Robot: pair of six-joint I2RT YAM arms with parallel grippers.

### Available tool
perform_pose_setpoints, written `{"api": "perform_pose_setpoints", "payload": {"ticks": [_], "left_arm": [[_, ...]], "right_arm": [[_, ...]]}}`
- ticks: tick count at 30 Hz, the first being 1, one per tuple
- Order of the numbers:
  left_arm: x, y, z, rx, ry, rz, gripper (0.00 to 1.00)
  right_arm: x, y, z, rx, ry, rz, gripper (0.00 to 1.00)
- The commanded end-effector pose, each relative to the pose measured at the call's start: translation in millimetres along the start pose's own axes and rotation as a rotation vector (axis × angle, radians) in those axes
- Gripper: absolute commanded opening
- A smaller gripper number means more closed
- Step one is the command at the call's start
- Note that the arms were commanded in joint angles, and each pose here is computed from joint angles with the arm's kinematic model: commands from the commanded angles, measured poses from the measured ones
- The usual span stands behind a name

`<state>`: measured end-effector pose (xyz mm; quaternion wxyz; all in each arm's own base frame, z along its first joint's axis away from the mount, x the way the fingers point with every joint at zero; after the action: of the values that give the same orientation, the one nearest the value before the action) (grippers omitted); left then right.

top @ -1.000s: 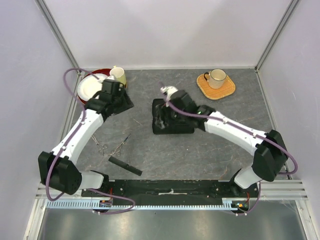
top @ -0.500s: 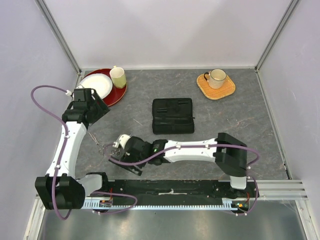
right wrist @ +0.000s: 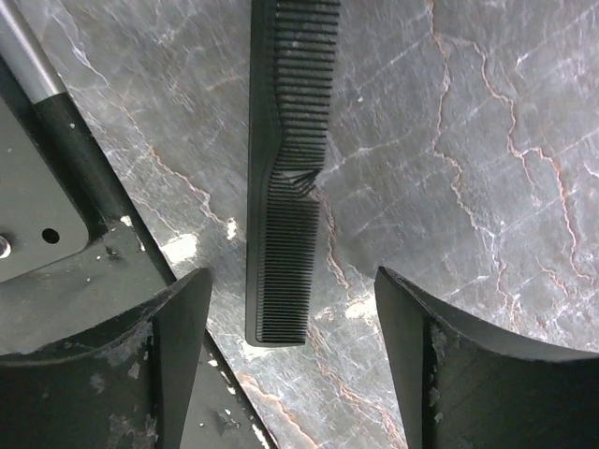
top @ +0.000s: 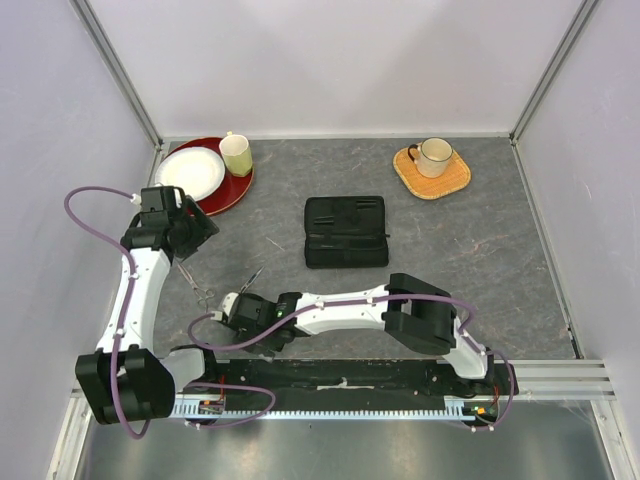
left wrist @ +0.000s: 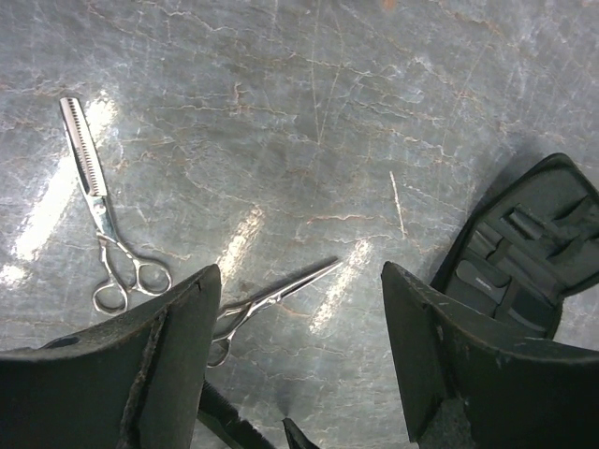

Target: Sort the hair-cutting tools

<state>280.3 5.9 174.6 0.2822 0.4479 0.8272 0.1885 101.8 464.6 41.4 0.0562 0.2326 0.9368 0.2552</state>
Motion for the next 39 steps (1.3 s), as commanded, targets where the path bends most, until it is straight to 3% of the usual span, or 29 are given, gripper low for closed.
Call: {"api": "perform_pose_setpoints", "payload": {"ticks": [1,14,26,39], "left_arm": [[-8.7,12.5,-4.9,-0.058,-0.066,0.025,0.77],[-9.7,13.5,-0.8,-0.055,-0.09,0.027,0.77],[-18.0,10.9,6.0,-0.038,-0.147,0.026,0.76],[-21.2,0.4,14.1,-0.001,-0.186,0.022,0.76]], "right_arm": [[-6.0,-6.1,4.0,0.056,-0.046,0.009,0.76],[-20.1,-49.9,6.0,0.304,-0.086,-0.034,0.43],[-68.0,-81.5,-14.7,0.38,-0.146,0.025,0.35],[-99.1,-131.6,-44.1,0.47,-0.17,0.155,0.36]]}}
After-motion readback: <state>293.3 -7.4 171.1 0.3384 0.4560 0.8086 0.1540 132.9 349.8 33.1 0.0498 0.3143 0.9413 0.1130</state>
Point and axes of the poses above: each gripper's point midway between its finger pads, its own z axis out along the fingers, its own x axis along the line the jaws close on, y = z × x, the point moved 2 cm from there along -z, back along the fingers, and after that the axes turned 7 degrees about z, right-handed, at the moved point
